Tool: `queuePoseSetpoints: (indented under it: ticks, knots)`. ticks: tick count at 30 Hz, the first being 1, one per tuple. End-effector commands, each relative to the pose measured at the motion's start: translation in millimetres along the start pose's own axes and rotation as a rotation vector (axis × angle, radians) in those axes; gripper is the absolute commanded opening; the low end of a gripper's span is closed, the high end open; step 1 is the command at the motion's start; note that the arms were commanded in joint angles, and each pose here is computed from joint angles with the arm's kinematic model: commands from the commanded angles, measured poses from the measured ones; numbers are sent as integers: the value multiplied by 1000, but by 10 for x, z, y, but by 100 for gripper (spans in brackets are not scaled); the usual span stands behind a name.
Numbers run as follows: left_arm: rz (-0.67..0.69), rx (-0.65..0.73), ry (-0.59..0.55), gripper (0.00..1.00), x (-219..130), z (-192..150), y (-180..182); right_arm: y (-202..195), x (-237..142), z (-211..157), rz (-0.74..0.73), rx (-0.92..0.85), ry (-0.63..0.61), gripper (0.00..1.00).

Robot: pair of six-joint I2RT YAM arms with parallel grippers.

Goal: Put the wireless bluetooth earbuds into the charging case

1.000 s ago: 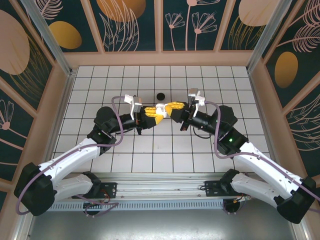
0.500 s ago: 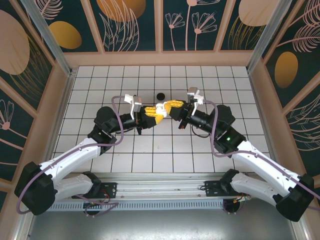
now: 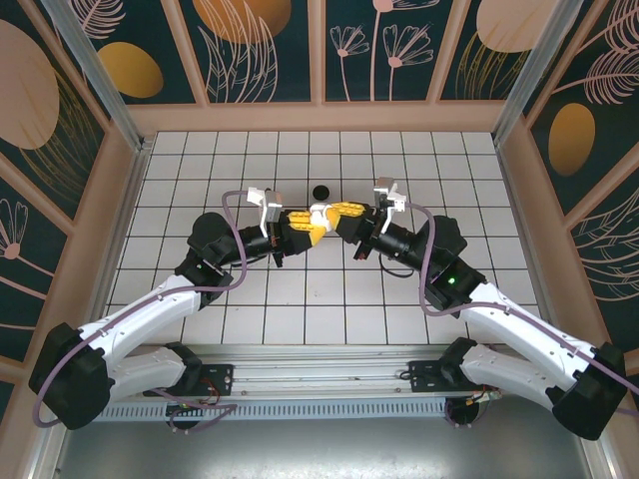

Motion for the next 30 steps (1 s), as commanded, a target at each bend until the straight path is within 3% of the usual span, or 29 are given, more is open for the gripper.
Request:
queuePoseSetpoints:
  ticks: [1, 7, 18, 30]
  knots:
    - [-17, 62, -51, 0, 2, 167, -92, 32, 34, -84, 24, 27, 13, 4]
    - [5, 75, -59, 0, -30, 182, -101, -20, 34, -188, -4, 55, 51, 5]
    - [21, 83, -66, 0, -57, 193, -111, -39, 28, -252, -32, 64, 76, 26]
    - [46, 88, -53, 0, -70, 145, -76, -40, -63, -32, -122, 41, 34, 46]
Point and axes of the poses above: each hand's point on the last joint's axis, 136 mm out from that joint toward the fingers, its own x axis out along the fingers, its own y axis along the line the jaws close on, z = x × y, the point moved 6 cm from there along -x, back along the fingers, and after that the axes turned 2 degrees about -x, right-handed, at the moved point
